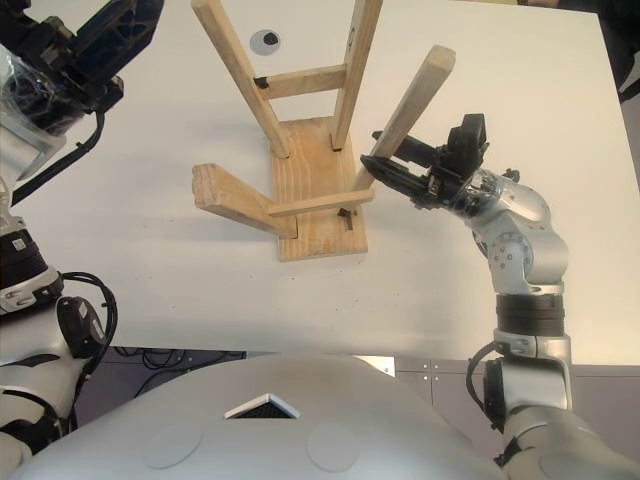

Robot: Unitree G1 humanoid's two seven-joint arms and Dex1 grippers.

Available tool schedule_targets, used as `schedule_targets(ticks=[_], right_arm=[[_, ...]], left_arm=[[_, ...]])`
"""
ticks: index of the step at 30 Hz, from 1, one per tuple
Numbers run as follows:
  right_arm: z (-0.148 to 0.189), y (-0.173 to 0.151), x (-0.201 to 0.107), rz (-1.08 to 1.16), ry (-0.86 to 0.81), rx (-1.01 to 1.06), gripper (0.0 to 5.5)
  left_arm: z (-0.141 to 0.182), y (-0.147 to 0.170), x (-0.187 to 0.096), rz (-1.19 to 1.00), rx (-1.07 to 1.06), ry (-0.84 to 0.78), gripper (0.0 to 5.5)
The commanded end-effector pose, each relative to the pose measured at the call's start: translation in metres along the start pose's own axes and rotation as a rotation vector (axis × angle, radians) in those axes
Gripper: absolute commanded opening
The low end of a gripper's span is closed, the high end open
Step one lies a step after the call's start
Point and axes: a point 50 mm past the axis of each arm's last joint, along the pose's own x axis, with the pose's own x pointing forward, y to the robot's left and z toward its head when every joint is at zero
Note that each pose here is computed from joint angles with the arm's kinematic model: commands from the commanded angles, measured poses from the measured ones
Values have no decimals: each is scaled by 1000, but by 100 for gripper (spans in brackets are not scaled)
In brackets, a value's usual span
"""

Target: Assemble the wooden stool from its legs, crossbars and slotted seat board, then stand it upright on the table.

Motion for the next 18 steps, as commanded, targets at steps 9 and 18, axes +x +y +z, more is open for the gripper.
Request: schedule_targets(ticks=[9,18], right_arm=[[-33,4,-61,107,476,3,202],[-16,-12,-69,248,590,-99,202]], left_arm=[[-1,0,0,19,21,-8,369],[-4,-1,4,0,10,4,369]])
